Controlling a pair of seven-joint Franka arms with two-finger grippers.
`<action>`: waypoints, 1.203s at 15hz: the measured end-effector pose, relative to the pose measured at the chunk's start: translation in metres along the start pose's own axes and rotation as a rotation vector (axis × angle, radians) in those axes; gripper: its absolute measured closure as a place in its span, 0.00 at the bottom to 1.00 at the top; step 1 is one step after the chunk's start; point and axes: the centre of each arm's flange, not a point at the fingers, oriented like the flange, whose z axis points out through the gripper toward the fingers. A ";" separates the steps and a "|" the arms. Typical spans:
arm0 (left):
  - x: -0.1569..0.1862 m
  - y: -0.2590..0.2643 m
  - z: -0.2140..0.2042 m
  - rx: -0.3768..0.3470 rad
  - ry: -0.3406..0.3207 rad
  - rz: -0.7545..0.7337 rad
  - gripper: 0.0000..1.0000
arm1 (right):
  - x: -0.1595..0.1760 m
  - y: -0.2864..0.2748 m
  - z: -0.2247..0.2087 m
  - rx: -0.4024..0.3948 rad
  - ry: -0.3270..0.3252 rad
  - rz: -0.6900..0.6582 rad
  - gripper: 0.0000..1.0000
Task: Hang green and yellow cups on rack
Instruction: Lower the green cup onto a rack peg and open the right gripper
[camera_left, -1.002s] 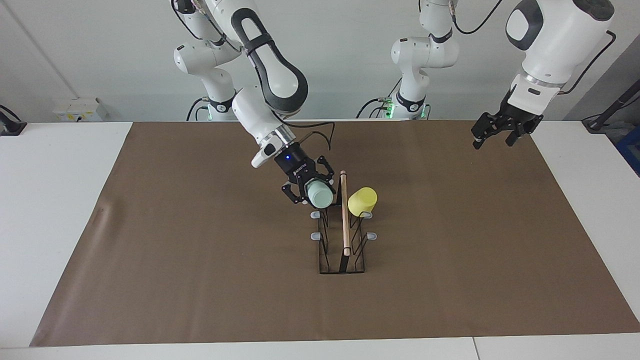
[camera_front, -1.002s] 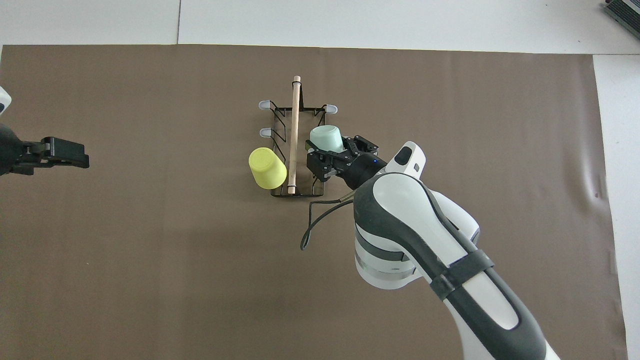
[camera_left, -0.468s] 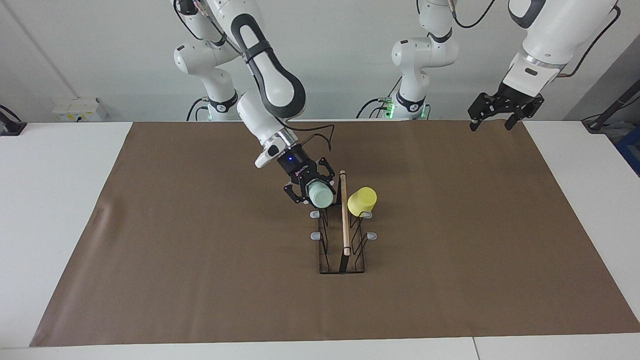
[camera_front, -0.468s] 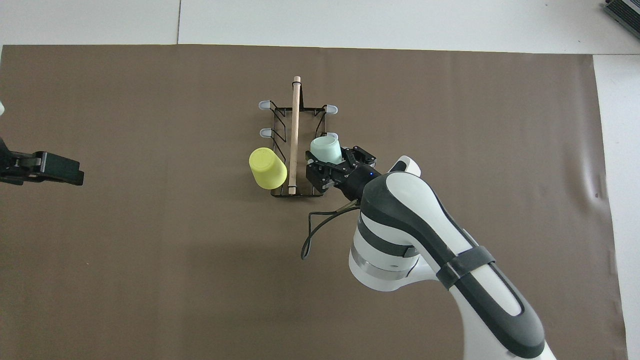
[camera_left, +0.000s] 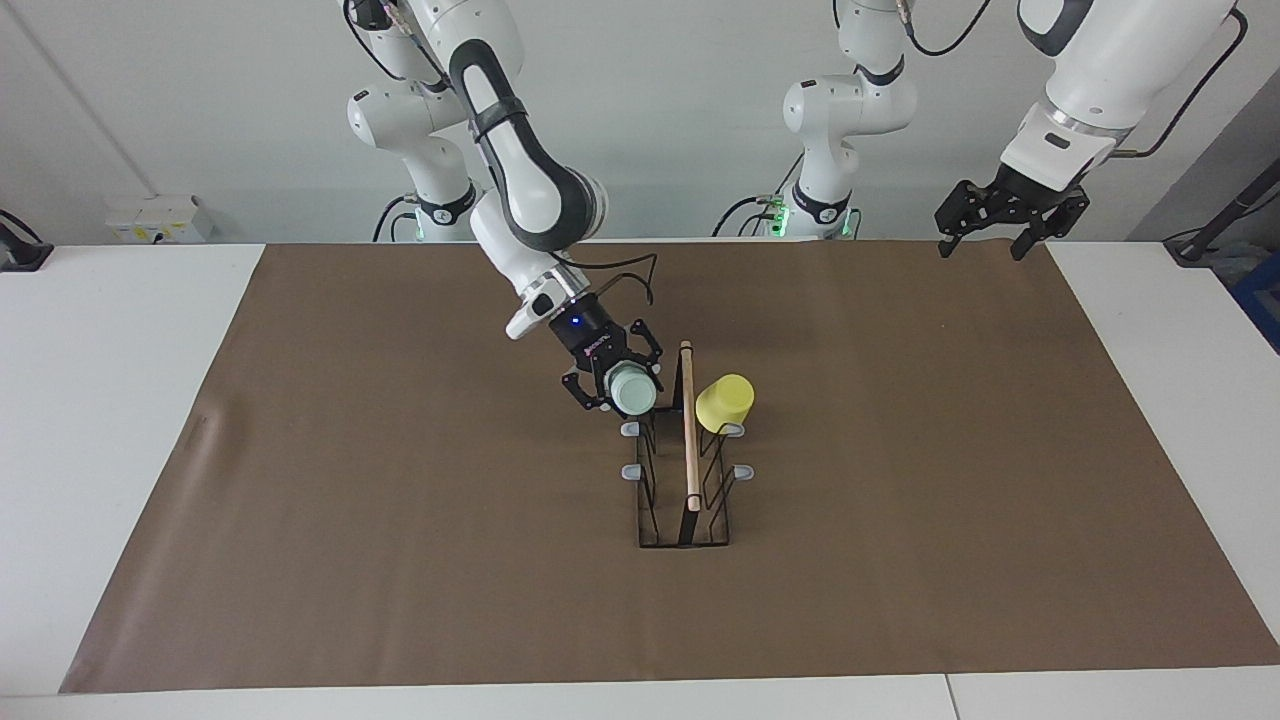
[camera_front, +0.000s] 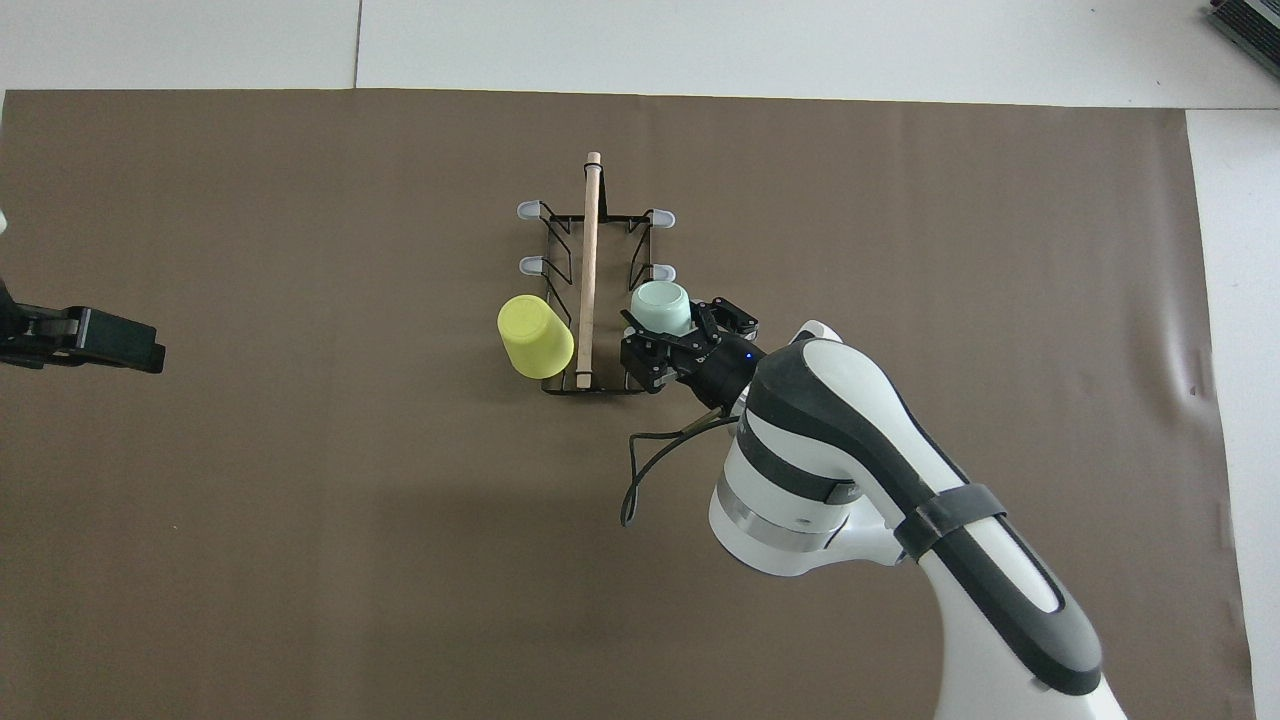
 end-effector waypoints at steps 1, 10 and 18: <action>0.000 -0.001 0.000 0.000 0.000 -0.001 0.00 | -0.003 -0.001 0.001 0.004 0.006 0.009 0.35; -0.001 -0.001 0.001 0.000 -0.007 0.002 0.00 | -0.019 0.000 0.002 0.010 0.006 0.019 0.35; -0.001 -0.001 0.001 0.000 -0.007 0.002 0.00 | -0.018 0.003 0.001 0.005 0.009 0.023 0.00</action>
